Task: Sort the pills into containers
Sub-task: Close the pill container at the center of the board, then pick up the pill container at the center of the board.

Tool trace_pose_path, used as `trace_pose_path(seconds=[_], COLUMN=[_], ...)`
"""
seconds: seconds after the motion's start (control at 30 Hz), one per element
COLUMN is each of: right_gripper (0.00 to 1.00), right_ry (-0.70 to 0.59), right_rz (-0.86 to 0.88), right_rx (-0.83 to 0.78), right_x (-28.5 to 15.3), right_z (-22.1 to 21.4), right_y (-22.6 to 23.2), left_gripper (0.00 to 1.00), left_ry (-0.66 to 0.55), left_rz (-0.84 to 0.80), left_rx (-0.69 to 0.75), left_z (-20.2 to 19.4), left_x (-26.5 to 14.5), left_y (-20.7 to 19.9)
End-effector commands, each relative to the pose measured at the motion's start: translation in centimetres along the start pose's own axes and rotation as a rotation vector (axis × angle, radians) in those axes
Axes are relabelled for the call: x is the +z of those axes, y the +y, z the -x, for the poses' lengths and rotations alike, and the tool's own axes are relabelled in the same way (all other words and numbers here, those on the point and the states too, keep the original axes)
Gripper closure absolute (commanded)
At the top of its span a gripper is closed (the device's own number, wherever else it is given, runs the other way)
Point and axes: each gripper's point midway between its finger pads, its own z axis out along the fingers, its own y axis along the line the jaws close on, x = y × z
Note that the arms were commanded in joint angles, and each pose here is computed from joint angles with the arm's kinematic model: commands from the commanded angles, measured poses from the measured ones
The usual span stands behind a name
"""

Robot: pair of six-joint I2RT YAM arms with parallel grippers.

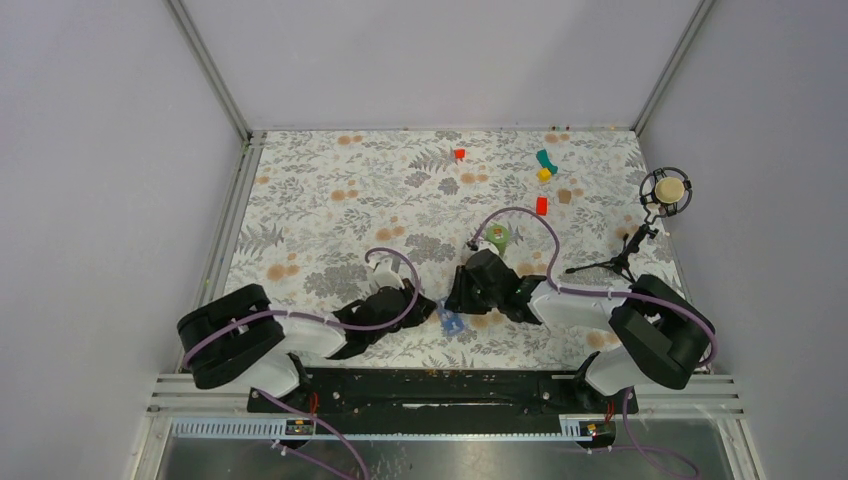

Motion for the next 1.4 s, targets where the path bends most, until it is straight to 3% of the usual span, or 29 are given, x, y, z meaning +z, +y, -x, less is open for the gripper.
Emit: trace_pose_path(seconds=[0.0,0.2,0.3,0.4,0.7,0.87,1.1,1.37], right_gripper=[0.58,0.52,0.44,0.34,0.22,0.19,0.18,0.26], right_ry=[0.039,0.061,0.085,0.112,0.134,0.124,0.089,0.03], right_rz=[-0.131,-0.088,-0.049,-0.043,-0.029,-0.017,-0.111,-0.179], right_rx=[-0.158,-0.254,-0.302,-0.353,-0.411,-0.429,-0.506,-0.604], right_x=[-1.1,-1.8,-2.3,-2.8,-3.3,-3.2,-1.7,-0.3], right_z=[0.3,1.8,1.6,1.2,-0.7,-1.2,-1.3,-1.4], right_y=[-1.9,0.5,1.2,1.1,0.2,0.8,0.7,0.4], left_gripper=[0.83,0.71,0.68,0.68,0.61,0.59,0.43,0.35], left_ry=[0.027,-0.099,-0.15,-0.176,-0.226,-0.24,-0.244,-0.248], left_rz=[0.04,0.027,0.047,0.08,0.088,0.082,0.087,0.091], left_rx=[0.052,0.038,0.041,0.053,0.021,0.007,-0.023,-0.042], left_z=[0.7,6.2,8.2,9.4,11.2,11.6,11.6,11.7], left_x=[-0.9,-1.9,-2.9,-3.8,-5.4,-5.9,-6.2,-6.6], left_y=[-0.6,-2.3,-1.7,-0.7,0.2,0.4,0.9,1.4])
